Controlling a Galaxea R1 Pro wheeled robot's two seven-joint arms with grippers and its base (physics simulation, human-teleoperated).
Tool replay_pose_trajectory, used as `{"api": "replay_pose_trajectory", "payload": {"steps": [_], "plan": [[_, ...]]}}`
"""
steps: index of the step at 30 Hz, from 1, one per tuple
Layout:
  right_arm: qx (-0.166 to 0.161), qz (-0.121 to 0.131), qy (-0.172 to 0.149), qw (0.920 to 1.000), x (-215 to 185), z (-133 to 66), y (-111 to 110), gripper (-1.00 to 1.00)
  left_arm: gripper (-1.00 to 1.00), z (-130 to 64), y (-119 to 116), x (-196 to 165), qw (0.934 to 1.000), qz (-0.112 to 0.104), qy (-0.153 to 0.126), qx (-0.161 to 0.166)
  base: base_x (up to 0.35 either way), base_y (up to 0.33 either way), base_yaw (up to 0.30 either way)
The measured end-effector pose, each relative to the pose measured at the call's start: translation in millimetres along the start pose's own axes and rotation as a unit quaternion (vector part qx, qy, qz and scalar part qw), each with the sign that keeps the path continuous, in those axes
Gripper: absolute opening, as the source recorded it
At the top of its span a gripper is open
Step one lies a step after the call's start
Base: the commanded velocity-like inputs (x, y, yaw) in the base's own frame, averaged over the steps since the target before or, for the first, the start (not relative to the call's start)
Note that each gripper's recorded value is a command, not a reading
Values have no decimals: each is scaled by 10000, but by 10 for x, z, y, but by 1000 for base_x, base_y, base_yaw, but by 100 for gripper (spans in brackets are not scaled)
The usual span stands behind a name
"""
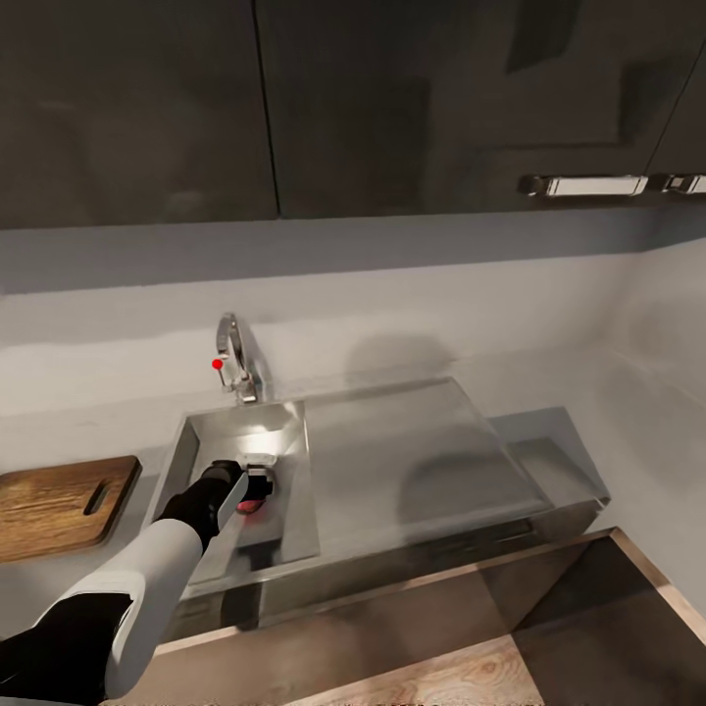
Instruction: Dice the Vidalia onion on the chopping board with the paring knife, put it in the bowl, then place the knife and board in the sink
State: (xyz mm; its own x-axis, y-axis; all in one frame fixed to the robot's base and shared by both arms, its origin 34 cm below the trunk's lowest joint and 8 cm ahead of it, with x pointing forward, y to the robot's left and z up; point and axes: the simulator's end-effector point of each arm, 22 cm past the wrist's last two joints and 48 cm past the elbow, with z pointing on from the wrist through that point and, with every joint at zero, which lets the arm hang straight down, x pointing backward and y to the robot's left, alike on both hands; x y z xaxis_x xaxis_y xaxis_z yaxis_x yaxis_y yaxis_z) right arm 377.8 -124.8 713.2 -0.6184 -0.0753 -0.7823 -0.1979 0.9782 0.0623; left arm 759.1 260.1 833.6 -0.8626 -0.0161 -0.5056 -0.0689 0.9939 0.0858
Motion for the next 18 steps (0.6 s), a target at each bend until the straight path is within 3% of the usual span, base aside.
{"api": "replay_pose_trajectory", "payload": {"steps": [18], "plan": [[-10,28,140,9999,103,-14,10,100,100,131,-11,124,9999,21,135,-6,0,0,0]]}}
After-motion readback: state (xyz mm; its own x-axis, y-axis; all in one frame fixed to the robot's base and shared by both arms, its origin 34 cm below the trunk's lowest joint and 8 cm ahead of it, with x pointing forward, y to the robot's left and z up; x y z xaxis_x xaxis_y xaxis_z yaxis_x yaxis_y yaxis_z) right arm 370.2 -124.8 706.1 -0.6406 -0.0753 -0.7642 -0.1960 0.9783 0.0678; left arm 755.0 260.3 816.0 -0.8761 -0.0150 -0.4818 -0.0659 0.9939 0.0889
